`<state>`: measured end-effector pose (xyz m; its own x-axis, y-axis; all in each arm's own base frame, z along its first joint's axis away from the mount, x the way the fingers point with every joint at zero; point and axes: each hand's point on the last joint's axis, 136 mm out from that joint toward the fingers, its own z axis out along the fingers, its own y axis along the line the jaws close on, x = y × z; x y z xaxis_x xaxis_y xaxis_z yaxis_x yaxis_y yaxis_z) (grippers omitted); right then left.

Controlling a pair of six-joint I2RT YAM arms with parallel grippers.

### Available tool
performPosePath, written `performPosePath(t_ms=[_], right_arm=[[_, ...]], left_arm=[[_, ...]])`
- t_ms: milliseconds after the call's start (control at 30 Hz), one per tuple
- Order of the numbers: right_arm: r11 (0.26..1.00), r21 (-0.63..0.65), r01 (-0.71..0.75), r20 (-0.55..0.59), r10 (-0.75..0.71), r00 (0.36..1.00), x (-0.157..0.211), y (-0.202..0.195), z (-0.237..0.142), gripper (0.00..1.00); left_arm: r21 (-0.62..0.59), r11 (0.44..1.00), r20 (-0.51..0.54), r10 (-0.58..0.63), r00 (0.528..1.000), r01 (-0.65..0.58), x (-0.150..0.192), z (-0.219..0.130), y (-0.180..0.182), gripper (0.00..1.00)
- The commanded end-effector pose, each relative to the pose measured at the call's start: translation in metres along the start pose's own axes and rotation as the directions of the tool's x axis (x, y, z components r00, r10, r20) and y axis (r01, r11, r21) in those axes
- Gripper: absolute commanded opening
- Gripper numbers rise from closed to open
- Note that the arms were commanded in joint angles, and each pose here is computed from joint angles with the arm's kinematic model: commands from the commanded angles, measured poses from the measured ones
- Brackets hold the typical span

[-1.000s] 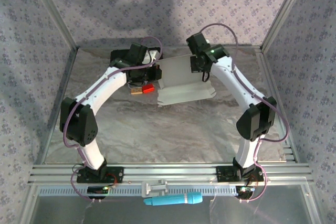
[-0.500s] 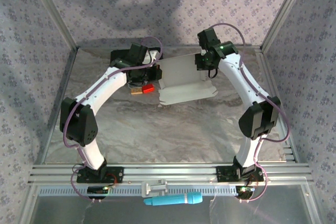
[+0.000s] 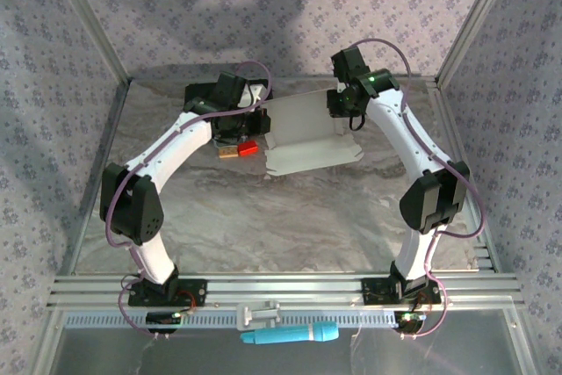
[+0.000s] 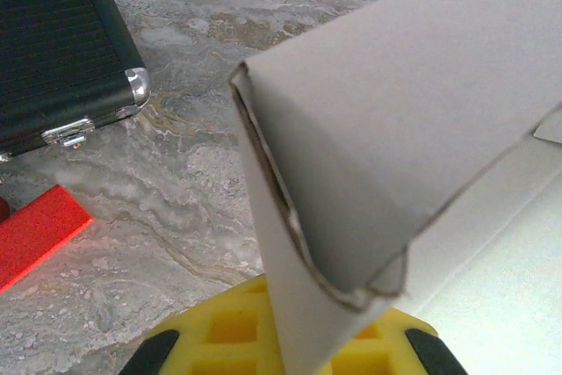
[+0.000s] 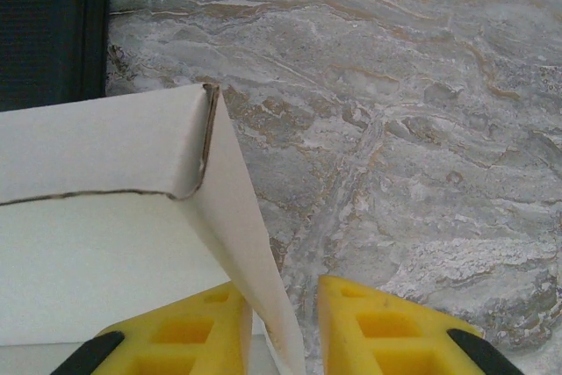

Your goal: Fold the paper box

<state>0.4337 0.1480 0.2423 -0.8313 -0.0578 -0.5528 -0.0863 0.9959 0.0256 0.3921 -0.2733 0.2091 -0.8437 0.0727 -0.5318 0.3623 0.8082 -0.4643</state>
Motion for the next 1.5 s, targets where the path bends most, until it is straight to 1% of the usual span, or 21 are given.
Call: performPosePath(t_ms=[0,100,367,667,867,967,1033,1100,1233,1300,1467], right_arm=[[1.0,0.004,0.003,0.021,-0.003,1.0,-0.008,-0.005,-0.006,0.28],[1.0,-0.009,0.014,0.02,-0.013,1.0,-0.007,-0.001,-0.007,0.3],[0.999,-0.04,0.013,0.024,-0.012,1.0,-0.006,0.005,-0.01,0.31],[0.992,-0.122,0.02,0.019,-0.018,1.0,-0.004,0.017,-0.012,0.37],[0.985,-0.175,0.008,0.012,-0.006,1.0,-0.003,0.019,-0.015,0.38],[0.985,-0.172,0.008,0.011,-0.006,1.0,-0.002,0.015,-0.015,0.38],[0.986,-0.164,0.015,0.01,-0.013,1.0,-0.001,0.014,-0.014,0.36],[0.989,-0.146,0.023,0.006,-0.022,1.0,0.0,0.013,-0.011,0.36],[0.996,-0.076,0.044,-0.001,-0.044,0.999,0.001,0.011,-0.004,0.38],[0.998,-0.032,0.058,-0.003,-0.058,0.998,-0.001,0.01,0.0,0.36],[0.983,0.167,0.081,0.007,-0.083,0.997,-0.007,-0.004,-0.002,0.16]], left_arm=[[0.024,1.0,0.029,0.009,1.0,-0.01,-0.011,-0.015,-0.009,0.0],[0.023,1.0,0.03,0.01,0.999,-0.01,-0.012,-0.015,-0.009,0.0],[0.021,1.0,0.029,0.009,1.0,-0.01,-0.011,-0.016,-0.009,0.0],[0.021,1.0,0.03,0.009,1.0,-0.01,-0.01,-0.017,-0.009,0.0],[0.02,1.0,0.03,0.007,1.0,-0.008,-0.01,-0.017,-0.009,0.0],[0.023,1.0,0.031,0.007,0.999,-0.007,-0.011,-0.018,-0.009,0.0],[0.025,1.0,0.032,0.007,0.999,-0.008,-0.011,-0.018,-0.009,0.0],[0.026,1.0,0.032,0.007,0.999,-0.008,-0.011,-0.017,-0.009,0.0],[0.029,1.0,0.028,0.005,1.0,-0.006,-0.011,-0.017,-0.009,0.0],[0.031,0.999,0.028,0.006,1.0,-0.007,-0.011,-0.017,-0.011,0.0],[0.029,1.0,0.03,0.004,1.0,-0.005,-0.011,-0.018,-0.01,0.0]])
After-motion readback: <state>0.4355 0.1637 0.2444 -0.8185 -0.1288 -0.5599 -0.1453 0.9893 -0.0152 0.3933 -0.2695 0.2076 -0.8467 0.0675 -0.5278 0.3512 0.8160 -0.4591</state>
